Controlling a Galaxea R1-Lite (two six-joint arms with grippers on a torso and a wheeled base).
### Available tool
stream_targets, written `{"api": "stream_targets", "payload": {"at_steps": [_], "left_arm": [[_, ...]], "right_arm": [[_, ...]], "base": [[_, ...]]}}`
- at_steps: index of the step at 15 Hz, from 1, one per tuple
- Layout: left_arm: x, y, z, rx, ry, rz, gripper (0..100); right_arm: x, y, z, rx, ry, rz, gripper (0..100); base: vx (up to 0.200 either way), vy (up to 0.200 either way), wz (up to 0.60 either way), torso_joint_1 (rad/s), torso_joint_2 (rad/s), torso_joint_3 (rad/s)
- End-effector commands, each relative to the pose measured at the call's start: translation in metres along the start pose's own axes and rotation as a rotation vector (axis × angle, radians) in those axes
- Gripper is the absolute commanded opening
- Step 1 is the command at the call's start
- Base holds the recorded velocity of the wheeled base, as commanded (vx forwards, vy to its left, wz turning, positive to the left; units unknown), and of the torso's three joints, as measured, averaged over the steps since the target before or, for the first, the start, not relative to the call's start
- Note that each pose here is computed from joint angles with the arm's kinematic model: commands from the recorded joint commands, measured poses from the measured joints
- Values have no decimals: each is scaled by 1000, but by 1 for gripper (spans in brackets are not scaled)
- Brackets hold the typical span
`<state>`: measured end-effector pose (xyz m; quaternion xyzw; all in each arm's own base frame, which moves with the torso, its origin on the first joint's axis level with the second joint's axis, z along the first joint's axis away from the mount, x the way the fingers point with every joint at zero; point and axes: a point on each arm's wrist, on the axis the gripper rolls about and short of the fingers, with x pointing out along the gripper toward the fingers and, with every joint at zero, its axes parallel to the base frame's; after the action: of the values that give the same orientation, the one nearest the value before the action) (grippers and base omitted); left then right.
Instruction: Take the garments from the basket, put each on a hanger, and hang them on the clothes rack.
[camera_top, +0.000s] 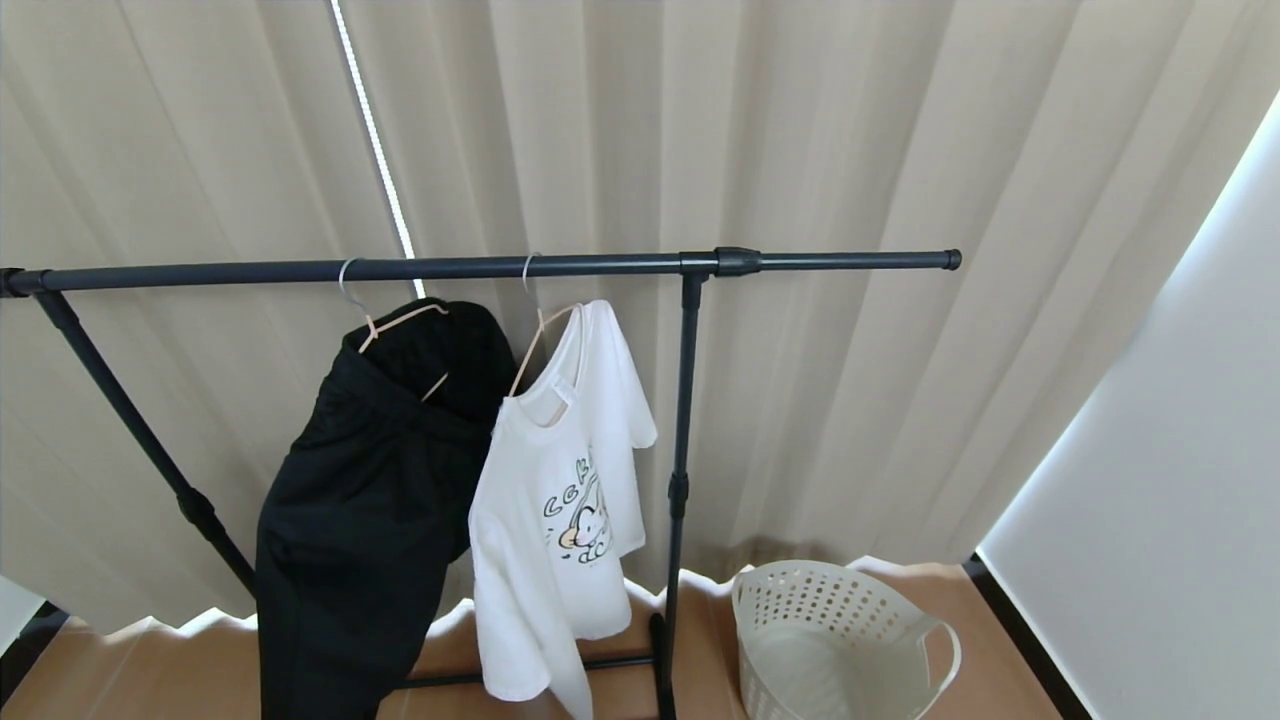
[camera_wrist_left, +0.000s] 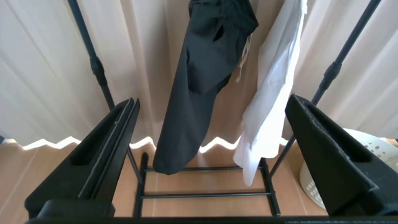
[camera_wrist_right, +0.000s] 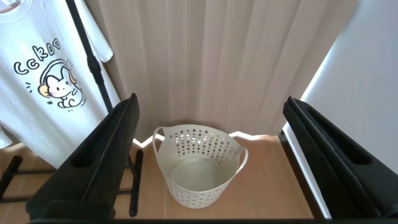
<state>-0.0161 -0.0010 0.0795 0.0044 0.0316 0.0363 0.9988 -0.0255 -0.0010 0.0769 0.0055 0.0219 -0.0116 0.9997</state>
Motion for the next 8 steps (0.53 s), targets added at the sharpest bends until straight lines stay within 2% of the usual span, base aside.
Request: {"api": "stream_targets", "payload": {"at_steps": [1,8], "left_arm": [[0,0,0,1,2,1,100],[0,0,0,1,3,1,100]], "right_arm": [[0,0,0,0,-1,0,100],[0,0,0,0,-1,-2,100]], "base": [[0,0,0,0,0,0],[0,0,0,0,0,0]]}}
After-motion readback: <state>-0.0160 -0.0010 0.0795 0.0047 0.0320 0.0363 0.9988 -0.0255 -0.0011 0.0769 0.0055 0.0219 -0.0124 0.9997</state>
